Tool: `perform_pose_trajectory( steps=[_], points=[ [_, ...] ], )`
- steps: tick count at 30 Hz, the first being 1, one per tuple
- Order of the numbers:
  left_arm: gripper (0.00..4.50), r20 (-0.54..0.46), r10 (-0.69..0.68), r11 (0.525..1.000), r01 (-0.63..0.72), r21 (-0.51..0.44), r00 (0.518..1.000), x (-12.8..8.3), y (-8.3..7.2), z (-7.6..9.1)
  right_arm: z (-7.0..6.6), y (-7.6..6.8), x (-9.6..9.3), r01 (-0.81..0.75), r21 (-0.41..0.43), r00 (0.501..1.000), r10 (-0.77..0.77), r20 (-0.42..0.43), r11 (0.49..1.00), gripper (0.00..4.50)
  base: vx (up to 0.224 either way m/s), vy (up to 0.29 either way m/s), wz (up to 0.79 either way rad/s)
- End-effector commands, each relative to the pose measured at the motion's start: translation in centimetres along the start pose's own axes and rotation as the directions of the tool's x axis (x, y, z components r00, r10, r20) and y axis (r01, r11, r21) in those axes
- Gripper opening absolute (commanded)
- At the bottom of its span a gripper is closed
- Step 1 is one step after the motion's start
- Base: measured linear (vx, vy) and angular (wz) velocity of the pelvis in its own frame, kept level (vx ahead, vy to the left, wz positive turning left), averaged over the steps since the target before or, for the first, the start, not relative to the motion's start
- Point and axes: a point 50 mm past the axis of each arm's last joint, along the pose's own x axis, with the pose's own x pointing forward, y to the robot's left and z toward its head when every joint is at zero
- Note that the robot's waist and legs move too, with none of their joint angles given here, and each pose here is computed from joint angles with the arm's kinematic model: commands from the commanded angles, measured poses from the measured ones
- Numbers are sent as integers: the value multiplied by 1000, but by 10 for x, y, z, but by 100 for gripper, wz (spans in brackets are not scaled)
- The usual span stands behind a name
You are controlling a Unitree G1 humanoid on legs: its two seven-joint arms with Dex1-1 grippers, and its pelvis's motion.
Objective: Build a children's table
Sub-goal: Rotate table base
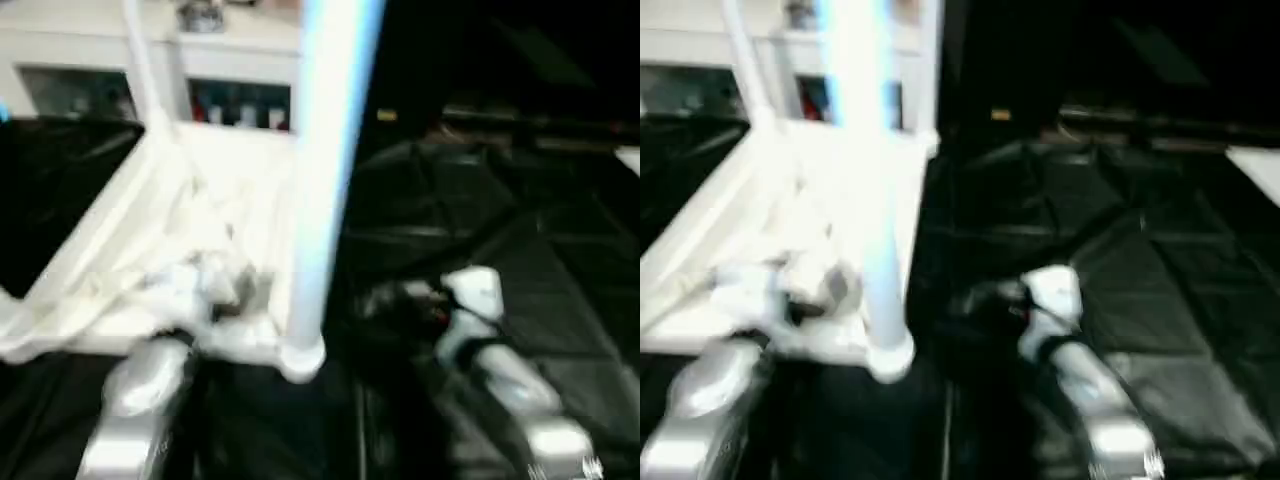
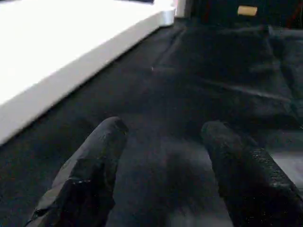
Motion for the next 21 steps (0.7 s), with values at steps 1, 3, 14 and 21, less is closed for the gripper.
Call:
perform_pose_trajectory(
  steps=[1,3,14,21],
  points=[
    [447,-21,-55,998,55,-6,998,-1,3,-3,6,-1,2,-26,-8,999,26,25,1000,300,-66,-43,4],
    [447,-53,-136,990,137,17,989,5,14,0,9,-11,1,-60,-32,998,61,34,998,300,-79,-26,3],
    [447,-270,-586,782,621,58,764,21,22,10,11,-42,-6,-221,-142,975,215,-57,965,300,-50,5,1],
    [414,-354,-664,698,716,23,659,23,37,12,19,-47,-3,-368,-172,929,353,-112,914,300,0,0,0]
  ],
)
